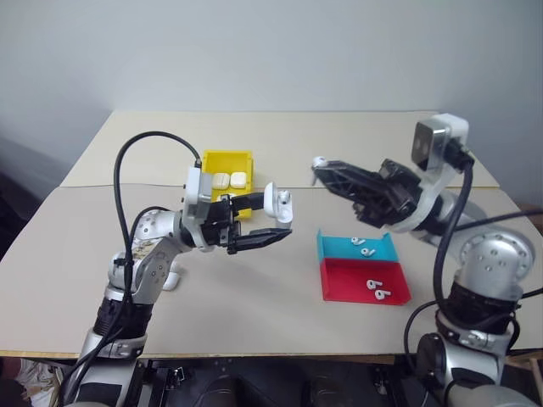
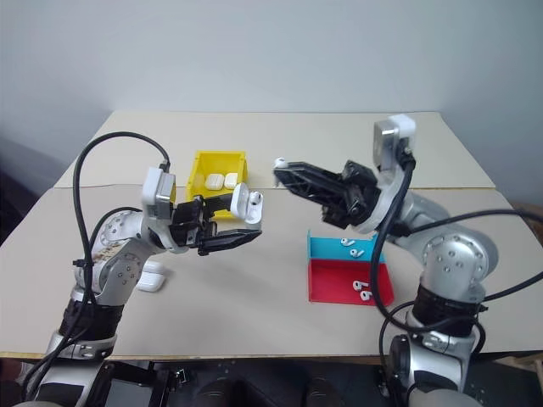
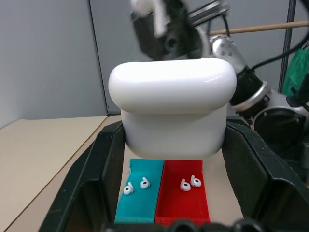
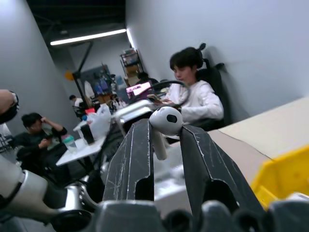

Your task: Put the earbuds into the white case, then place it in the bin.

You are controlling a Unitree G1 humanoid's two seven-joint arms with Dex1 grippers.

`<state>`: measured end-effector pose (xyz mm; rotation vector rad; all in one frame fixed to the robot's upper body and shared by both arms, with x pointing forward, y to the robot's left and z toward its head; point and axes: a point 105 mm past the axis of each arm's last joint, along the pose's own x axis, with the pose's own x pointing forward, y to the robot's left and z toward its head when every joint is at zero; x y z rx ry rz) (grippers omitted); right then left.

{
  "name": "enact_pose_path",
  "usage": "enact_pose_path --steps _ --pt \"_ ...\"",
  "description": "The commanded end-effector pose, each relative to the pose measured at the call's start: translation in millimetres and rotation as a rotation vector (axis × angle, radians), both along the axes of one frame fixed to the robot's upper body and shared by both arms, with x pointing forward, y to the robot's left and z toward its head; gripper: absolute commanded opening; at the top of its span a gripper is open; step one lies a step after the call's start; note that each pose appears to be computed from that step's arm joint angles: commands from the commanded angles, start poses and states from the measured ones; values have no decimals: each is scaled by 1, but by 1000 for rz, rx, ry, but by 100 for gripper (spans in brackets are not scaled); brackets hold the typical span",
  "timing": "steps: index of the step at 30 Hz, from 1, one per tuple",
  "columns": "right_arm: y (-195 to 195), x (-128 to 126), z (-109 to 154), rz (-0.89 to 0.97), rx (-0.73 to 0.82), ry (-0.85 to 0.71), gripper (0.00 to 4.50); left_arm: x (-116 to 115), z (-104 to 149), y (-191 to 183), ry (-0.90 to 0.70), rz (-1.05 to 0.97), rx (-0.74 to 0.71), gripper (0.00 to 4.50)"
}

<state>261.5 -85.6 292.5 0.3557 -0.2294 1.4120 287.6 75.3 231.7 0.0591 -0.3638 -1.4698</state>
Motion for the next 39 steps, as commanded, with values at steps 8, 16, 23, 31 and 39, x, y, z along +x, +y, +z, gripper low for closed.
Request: enact_pose_path --steps 8,16,23,31,39 --pt "25 -18 -17 -79 -89 -53 63 0 12 -7 -36 -32 -1 276" --pt "22 -11 -24 -117 -118 -61 63 -7 11 -5 -37 -33 4 276" --pt "21 -10 -28 -103 -152 -72 63 -9 10 -2 -34 -23 9 276" --pt "25 -16 -33 -68 -185 -97 63 -8 11 -2 -34 -4 2 276" --pt "26 -13 -36 -88 -211 -109 161 -7 12 -2 -43 5 -3 276"
